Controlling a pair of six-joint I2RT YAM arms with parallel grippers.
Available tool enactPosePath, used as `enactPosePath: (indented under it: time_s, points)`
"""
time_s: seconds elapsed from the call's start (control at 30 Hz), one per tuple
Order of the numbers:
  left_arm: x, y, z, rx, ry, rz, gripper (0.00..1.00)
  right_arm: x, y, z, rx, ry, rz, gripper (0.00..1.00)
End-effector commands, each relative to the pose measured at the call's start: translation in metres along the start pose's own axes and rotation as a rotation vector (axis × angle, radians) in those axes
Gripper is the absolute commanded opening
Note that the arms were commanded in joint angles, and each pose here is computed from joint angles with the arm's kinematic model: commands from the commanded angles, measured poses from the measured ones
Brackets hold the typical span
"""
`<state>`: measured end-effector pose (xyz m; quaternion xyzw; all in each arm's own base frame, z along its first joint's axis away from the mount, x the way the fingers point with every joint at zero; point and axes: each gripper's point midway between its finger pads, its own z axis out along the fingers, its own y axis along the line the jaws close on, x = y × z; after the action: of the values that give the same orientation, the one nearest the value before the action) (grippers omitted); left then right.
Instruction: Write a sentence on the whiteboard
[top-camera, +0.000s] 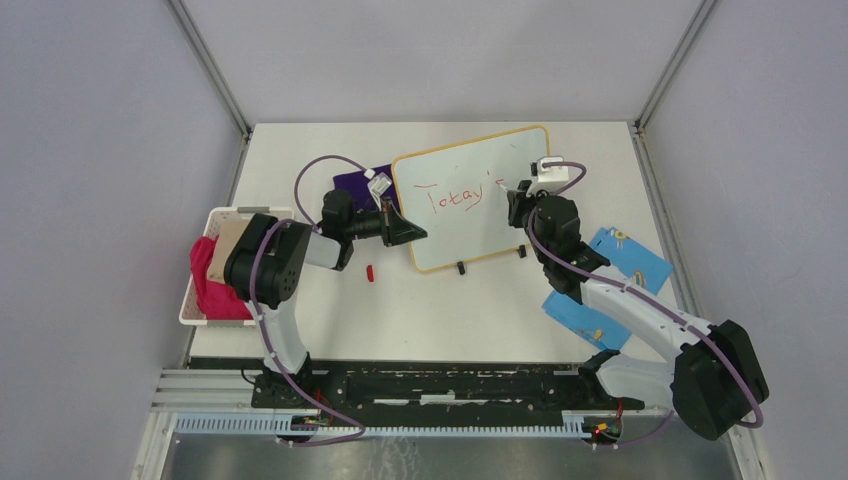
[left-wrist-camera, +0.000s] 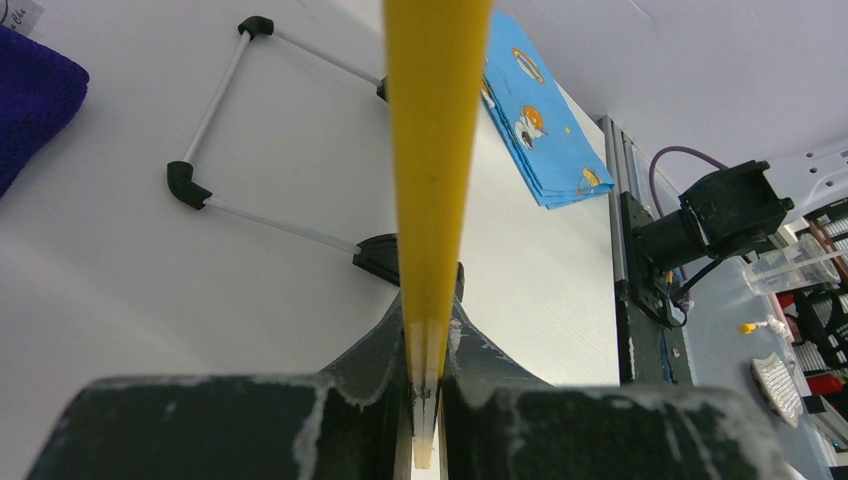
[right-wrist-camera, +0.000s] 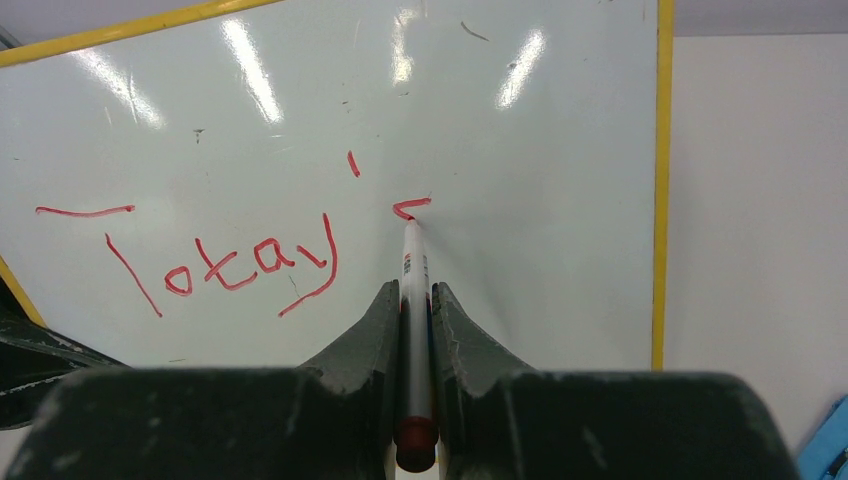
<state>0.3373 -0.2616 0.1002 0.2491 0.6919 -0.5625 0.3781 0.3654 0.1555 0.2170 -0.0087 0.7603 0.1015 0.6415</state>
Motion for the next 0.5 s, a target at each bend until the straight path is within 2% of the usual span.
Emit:
enactPosePath:
  time_s: [0.0, 0.47]
  points:
    - [0.007, 0.018, 0.001, -0.089, 0.012, -0.006, 0.02, -0.005, -0.011, -0.004, 0.042, -0.011, -0.008, 0.0]
    - [0.007, 0.017, 0.001, -0.089, 0.014, -0.004, 0.02, 0.005, -0.019, -0.006, 0.066, 0.022, -0.024, 0.0]
